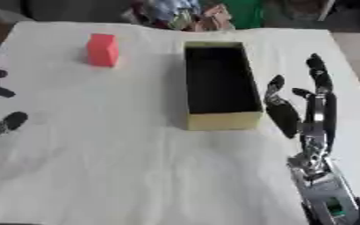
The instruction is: Pick up objects on the table and place them in the box.
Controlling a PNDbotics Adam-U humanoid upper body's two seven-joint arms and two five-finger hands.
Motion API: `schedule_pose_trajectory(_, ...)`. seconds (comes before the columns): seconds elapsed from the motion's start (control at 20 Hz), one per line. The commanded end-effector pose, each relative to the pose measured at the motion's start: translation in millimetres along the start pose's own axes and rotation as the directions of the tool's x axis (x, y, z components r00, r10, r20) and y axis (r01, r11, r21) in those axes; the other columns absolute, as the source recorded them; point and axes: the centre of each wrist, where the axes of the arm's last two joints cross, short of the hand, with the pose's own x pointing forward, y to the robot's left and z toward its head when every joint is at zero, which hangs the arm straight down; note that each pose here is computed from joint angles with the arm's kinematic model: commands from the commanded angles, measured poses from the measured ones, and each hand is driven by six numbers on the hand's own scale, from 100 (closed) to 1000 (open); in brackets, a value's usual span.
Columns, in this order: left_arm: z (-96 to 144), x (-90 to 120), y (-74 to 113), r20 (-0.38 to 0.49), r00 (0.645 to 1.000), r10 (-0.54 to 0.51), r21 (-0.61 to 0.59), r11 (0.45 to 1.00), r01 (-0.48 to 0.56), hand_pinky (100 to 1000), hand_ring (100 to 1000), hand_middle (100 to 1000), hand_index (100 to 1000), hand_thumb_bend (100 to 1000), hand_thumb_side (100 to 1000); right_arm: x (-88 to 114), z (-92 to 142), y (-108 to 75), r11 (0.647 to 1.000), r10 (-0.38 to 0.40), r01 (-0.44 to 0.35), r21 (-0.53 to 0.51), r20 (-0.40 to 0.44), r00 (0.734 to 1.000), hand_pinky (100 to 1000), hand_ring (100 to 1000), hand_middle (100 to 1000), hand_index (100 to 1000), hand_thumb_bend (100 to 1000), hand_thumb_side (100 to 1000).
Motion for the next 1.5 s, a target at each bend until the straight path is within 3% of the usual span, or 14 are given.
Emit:
schedule_pose_trajectory(0.05, -1.9, 6.8, 6.9, 0.022, 0.999, -0.027, -0.002, 1.0, 0.028, 1000, 646, 761, 859, 642, 160, 7.8, -5.3, -6.5, 1.0, -0.001, 0.001, -0.013, 0.036, 0.999, 750, 1000, 925, 1000, 100, 199)
schedule_pose_trajectory(0.75, -3.8, 10.5, 11.7, 0.029, 0.998, -0.058, -0.008, 0.998, 0.059, 1000, 686, 802, 873, 614, 162, 7.8, -5.2, -6.1, 1.0, 0.001, 0.0, -0.009, 0.037, 0.999, 750, 1000, 925, 1000, 100, 200)
schedule_pose_trajectory(1.1, -14.0, 24.2, 32.8, 0.057, 0.977, -0.204, -0.027, 0.978, 0.206, 1000, 729, 872, 912, 614, 137, 7.4, -5.0, -5.8, 1.0, 0.004, -0.004, -0.003, 0.038, 0.999, 750, 1000, 924, 1000, 100, 199)
schedule_pose_trajectory(1.15, -16.6, 26.9, 36.6, 0.063, 0.971, -0.232, -0.033, 0.972, 0.234, 1000, 733, 874, 916, 529, 204, 7.4, -4.9, -5.8, 1.0, 0.005, -0.005, -0.002, 0.038, 0.999, 750, 1000, 924, 1000, 100, 201)
schedule_pose_trajectory(1.2, -19.4, 29.7, 40.1, 0.071, 0.963, -0.259, -0.042, 0.964, 0.262, 996, 736, 879, 920, 626, 125, 7.3, -4.9, -5.8, 1.0, 0.006, -0.006, -0.001, 0.039, 0.999, 750, 1000, 924, 1000, 100, 199)
schedule_pose_trajectory(1.5, -44.3, 44.9, 67.8, 0.095, 0.892, -0.443, -0.079, 0.889, 0.45, 953, 746, 884, 931, 679, 100, 5.9, -4.0, -5.9, 1.0, 0.012, -0.013, 0.008, 0.038, 0.999, 749, 1000, 924, 1000, 100, 199)
